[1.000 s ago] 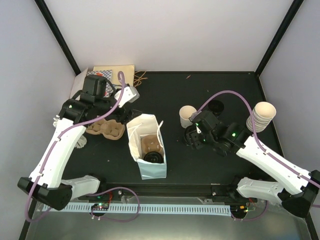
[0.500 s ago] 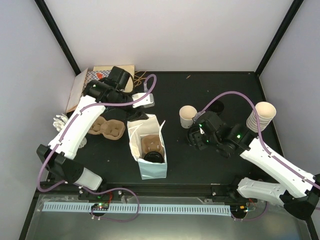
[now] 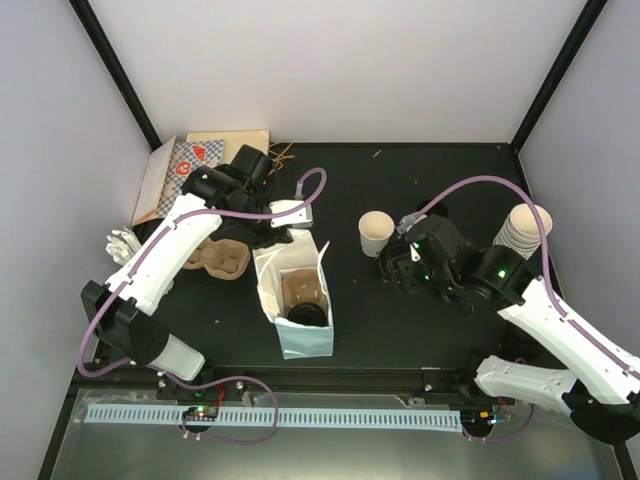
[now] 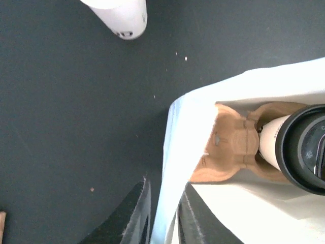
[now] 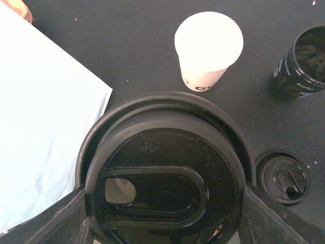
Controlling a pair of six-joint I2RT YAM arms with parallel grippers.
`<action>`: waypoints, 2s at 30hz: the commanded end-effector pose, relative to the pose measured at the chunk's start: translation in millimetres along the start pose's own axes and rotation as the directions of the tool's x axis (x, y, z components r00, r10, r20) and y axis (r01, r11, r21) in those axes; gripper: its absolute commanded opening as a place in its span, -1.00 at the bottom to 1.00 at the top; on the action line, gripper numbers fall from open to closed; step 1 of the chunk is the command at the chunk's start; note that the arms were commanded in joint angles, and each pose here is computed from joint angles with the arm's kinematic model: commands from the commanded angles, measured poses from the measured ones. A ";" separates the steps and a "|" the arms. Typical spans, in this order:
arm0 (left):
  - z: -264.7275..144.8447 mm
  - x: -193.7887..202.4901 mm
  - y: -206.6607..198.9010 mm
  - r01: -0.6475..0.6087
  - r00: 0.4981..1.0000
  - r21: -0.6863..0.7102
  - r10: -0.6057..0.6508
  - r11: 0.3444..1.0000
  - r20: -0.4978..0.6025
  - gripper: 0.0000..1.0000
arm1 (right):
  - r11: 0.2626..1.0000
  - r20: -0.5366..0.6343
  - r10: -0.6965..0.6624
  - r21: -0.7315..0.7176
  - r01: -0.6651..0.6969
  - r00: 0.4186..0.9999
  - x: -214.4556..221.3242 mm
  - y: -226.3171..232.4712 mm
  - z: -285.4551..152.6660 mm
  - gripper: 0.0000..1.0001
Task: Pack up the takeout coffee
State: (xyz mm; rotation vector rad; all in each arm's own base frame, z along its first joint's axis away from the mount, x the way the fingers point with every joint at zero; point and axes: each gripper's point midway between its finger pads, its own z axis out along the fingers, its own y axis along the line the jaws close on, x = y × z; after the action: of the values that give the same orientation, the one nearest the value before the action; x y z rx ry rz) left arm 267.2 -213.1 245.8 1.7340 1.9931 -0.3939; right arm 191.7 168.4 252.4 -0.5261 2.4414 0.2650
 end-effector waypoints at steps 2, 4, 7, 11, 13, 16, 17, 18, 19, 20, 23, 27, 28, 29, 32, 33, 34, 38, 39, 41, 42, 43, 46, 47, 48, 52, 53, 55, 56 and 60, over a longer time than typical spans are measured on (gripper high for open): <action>-1.5 13.6 5.6 -0.021 0.998 -0.080 0.017 0.997 -0.055 -0.86 | 1.000 0.033 0.003 0.023 -0.004 0.999 -8.6 -8.5 -21.5 0.30; -4.6 13.7 10.6 -0.014 0.998 -0.121 0.007 0.993 -0.056 -0.97 | 1.000 0.037 0.000 0.023 -0.001 0.999 -10.6 -8.8 -25.5 0.30; -13.6 5.0 19.9 0.033 0.999 -0.203 -0.038 0.979 -0.023 -0.97 | 1.000 0.049 -0.011 -0.008 0.011 0.999 -14.9 -4.5 -34.1 0.27; -24.6 -8.2 22.3 0.140 0.990 -0.252 -0.136 0.957 0.035 -0.97 | 0.998 0.068 -0.039 -0.056 0.043 0.997 -21.6 3.8 -43.9 0.25; -23.2 -10.7 17.5 0.179 0.984 -0.241 -0.175 0.954 0.040 -0.97 | 0.997 0.072 -0.048 -0.059 0.053 0.996 -24.8 4.7 -48.0 0.25; -19.0 -10.1 12.0 0.248 0.969 -0.219 -0.247 0.944 0.033 -0.97 | 0.995 0.091 -0.063 -0.069 0.069 0.994 -31.3 5.9 -59.0 0.23; -18.0 -8.6 12.3 0.274 0.961 -0.219 -0.274 0.937 0.027 -0.97 | 0.994 0.101 -0.065 -0.076 0.073 0.993 -33.7 6.6 -63.4 0.23; -16.9 -6.9 12.9 0.305 0.951 -0.220 -0.309 0.927 0.019 -0.97 | 0.993 0.115 -0.069 -0.083 0.078 0.991 -36.9 7.2 -69.4 0.22; -16.8 -4.9 14.3 0.336 0.939 -0.226 -0.343 0.914 0.010 -0.97 | 0.992 0.129 -0.071 -0.093 0.084 0.989 -39.5 8.1 -75.9 0.22; -16.4 -3.7 14.9 0.362 0.929 -0.229 -0.371 0.904 0.002 -0.97 | 0.991 0.141 -0.073 -0.104 0.089 0.987 -41.9 9.2 -82.0 0.22; -20.3 -4.0 14.9 0.452 0.882 -0.239 -0.471 0.859 -0.024 -0.97 | 0.989 0.159 -0.074 -0.118 0.093 0.984 -47.7 9.7 -98.1 0.20; -22.7 -2.6 16.0 0.566 0.807 -0.261 -0.590 0.782 -0.017 -0.97 | 0.977 0.206 -0.072 -0.180 0.110 0.976 -57.0 18.0 -121.9 0.17; -23.4 -2.6 15.7 0.579 0.798 -0.262 -0.602 0.772 -0.010 -0.97 | 0.974 0.219 -0.070 -0.195 0.114 0.973 -59.0 19.7 -128.3 0.17; -24.7 -3.9 15.3 0.592 0.790 -0.262 -0.613 0.762 0.003 -0.97 | 0.970 0.228 -0.072 -0.211 0.121 0.971 -60.4 21.9 -133.7 0.16; -33.1 -14.8 14.8 0.617 0.782 -0.244 -0.619 0.748 0.077 -0.97 | 0.944 0.247 -0.092 -0.288 0.164 0.965 -62.0 36.0 -149.7 0.14; -35.8 -17.5 14.4 0.623 0.779 -0.239 -0.618 0.745 0.103 -0.97 | 0.931 0.254 -0.103 -0.316 0.183 0.962 -61.5 41.7 -153.8 0.14; -38.7 -20.5 14.6 0.626 0.779 -0.235 -0.614 0.744 0.131 -0.97 | 0.917 0.263 -0.110 -0.344 0.200 0.958 -61.4 47.4 -158.0 0.14; -43.6 -23.8 15.0 0.644 0.765 -0.232 -0.616 0.729 0.187 -0.97 | 0.869 0.299 -0.134 -0.423 0.257 0.945 -60.7 64.2 -169.3 0.12; -43.5 -23.5 15.1 0.649 0.761 -0.231 -0.621 0.725 0.189 -0.97 | 0.859 0.302 -0.141 -0.437 0.269 0.943 -60.1 67.9 -169.7 0.12; -43.5 -23.2 13.7 0.655 0.755 -0.226 -0.630 0.721 0.182 -0.97 | 0.845 0.299 -0.159 -0.452 0.286 0.941 -59.2 74.3 -166.5 0.12; -42.5 -22.3 13.2 0.657 0.754 -0.226 -0.633 0.719 0.176 -0.97 | 0.840 0.297 -0.168 -0.456 0.294 0.940 -58.7 77.5 -163.9 0.12; -43.1 -22.1 12.5 0.659 0.752 -0.227 -0.635 0.717 0.177 -0.97 | 0.834 0.296 -0.180 -0.460 0.306 0.938 -57.8 81.6 -161.9 0.10; -45.7 -18.3 12.6 0.674 0.738 -0.241 -0.648 0.698 0.187 -0.97 | 0.819 0.314 -0.194 -0.469 0.330 0.929 -59.1 92.6 -160.7 0.09; -47.2 -17.3 12.7 0.680 0.732 -0.245 -0.653 0.691 0.193 -0.97 | 0.814 0.320 -0.195 -0.475 0.335 0.927 -59.6 95.4 -161.5 0.09; -47.9 -16.7 12.3 0.685 0.728 -0.247 -0.657 0.685 0.197 -0.97 | 0.810 0.326 -0.194 -0.479 0.339 0.925 -60.3 97.8 -162.3 0.09; -48.7 -15.8 10.3 0.703 0.711 -0.240 -0.667 0.670 0.221 -0.97 | 0.804 0.322 -0.220 -0.474 0.358 0.921 -58.4 106.8 -157.4 0.09; -48.4 -15.7 10.0 0.707 0.707 -0.237 -0.669 0.666 0.228 -0.97 | 0.802 0.320 -0.228 -0.473 0.364 0.920 -57.2 109.5 -155.4 0.09; -47.3 -15.8 8.9 0.716 0.698 -0.228 -0.675 0.660 0.240 -0.97 | 0.804 0.314 -0.239 -0.467 0.369 0.919 -55.0 113.8 -149.5 0.09; -46.7 -16.8 8.0 0.720 0.694 -0.219 -0.676 0.659 0.248 -0.97 | 0.807 0.308 -0.243 -0.461 0.368 0.920 -53.7 115.1 -144.8 0.09; -44.9 -18.4 4.8 0.731 0.681 -0.193 -0.677 0.655 0.280 -0.97 | 0.841 0.274 -0.273 -0.398 0.367 0.922 -46.3 114.3 -117.3 0.08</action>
State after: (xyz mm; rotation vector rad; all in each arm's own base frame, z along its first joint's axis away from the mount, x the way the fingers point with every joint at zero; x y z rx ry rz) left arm 266.1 -197.5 279.2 0.6980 2.4489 -0.3778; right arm 100.2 243.4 394.5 -1.0828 2.0287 0.7959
